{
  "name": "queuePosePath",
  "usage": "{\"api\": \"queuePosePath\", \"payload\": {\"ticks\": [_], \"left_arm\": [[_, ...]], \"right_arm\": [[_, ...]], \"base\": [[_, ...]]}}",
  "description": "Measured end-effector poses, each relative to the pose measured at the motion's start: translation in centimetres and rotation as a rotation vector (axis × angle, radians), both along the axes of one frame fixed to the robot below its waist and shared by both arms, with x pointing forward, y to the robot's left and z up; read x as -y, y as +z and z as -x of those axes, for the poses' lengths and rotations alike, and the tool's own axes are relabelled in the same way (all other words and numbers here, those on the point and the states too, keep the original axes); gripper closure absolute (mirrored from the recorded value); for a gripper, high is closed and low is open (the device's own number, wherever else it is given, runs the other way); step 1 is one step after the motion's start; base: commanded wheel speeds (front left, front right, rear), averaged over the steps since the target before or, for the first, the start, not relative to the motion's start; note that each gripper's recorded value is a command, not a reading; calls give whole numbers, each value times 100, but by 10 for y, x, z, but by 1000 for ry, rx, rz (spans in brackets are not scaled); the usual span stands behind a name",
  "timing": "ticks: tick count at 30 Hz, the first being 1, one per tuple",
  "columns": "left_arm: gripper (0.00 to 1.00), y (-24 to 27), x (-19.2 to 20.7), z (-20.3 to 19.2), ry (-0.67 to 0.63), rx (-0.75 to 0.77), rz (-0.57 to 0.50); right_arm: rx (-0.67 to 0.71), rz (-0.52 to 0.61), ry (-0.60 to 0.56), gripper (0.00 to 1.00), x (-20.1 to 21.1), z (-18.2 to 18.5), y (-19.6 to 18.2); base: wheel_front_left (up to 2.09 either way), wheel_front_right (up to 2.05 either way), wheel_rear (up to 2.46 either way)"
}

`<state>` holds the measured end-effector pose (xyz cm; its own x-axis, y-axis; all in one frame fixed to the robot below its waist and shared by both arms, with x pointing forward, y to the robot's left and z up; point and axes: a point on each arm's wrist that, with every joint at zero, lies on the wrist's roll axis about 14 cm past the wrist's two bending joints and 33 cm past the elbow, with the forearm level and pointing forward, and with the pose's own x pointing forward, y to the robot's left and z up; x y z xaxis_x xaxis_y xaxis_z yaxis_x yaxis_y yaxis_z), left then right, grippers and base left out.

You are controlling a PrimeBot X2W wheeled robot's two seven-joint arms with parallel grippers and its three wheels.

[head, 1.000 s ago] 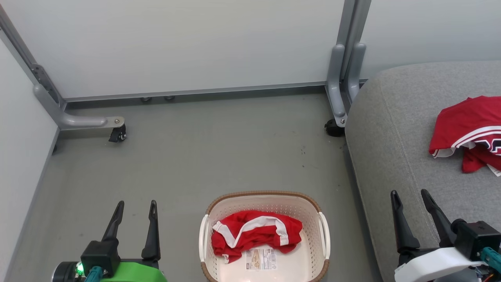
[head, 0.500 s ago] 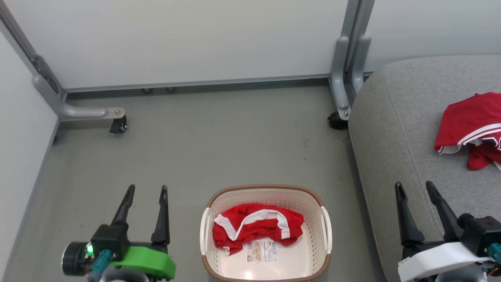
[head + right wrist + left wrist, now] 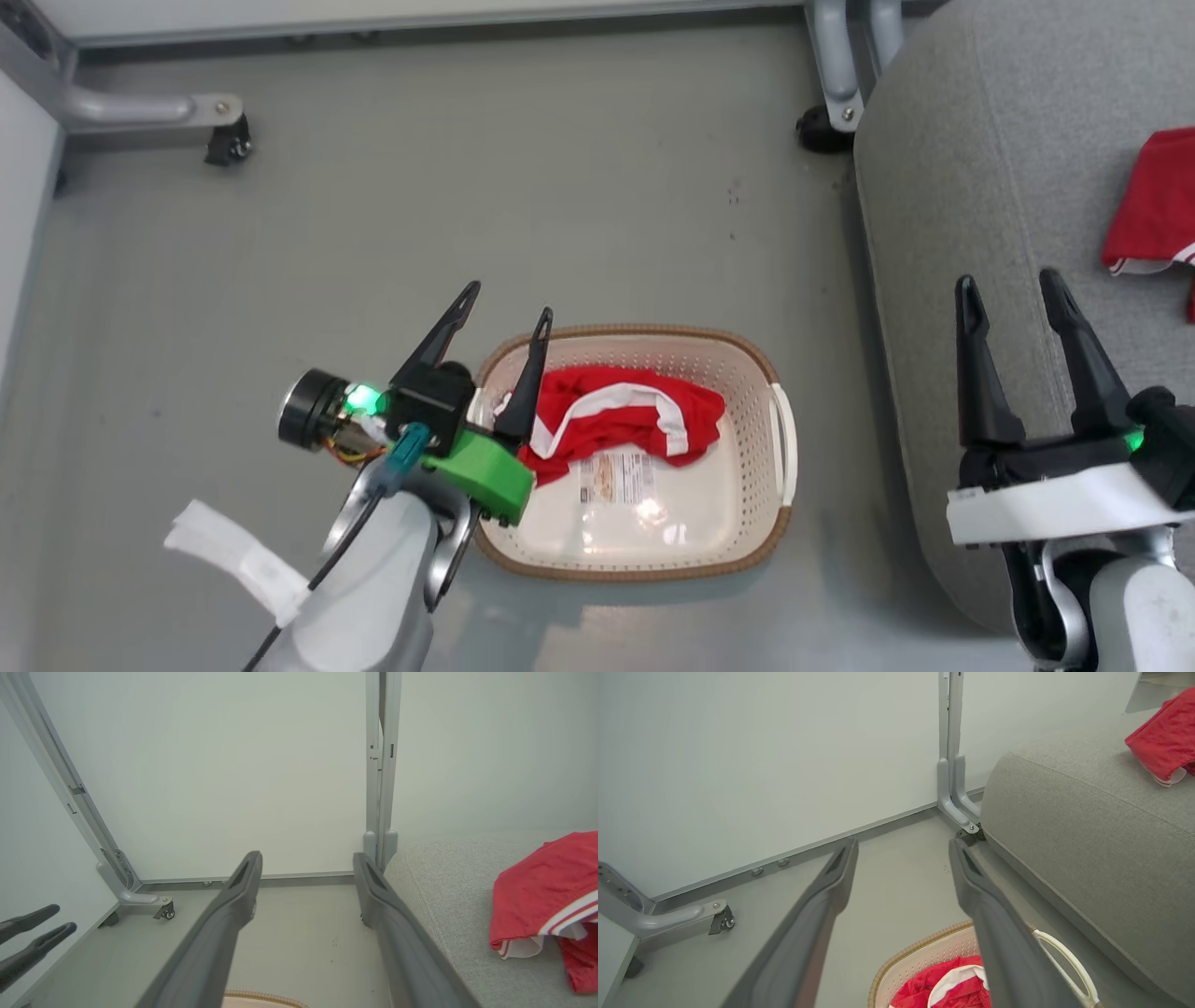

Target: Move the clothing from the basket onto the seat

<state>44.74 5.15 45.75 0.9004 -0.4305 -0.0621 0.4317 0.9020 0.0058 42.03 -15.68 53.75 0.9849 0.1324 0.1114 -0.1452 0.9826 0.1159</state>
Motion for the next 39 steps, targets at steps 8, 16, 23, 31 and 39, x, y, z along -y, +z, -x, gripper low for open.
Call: {"api": "queuePosePath", "payload": {"ticks": [8, 16, 23, 31, 39], "left_arm": [[0, -79, 45, -26, -195, -150, -133], [0, -166, 71, -32, -336, -308, -256], [0, -240, 89, -25, -447, -440, -351], [0, -310, 97, -19, -503, -551, -426], [0, -361, 91, -34, -458, -598, -487]], "right_arm": [[3, -13, -1, 0, 0, -38, -24], [-38, -27, -10, 0, 3, -61, -65], [-85, -39, -20, 0, 8, -72, -103], [-181, -44, -49, 0, 18, -68, -147], [-269, -28, -94, 0, 34, -56, -176]], "base": [[0, 0, 0], [0, 0, 0], [0, 0, 0], [0, 0, 0], [0, 0, 0]]}}
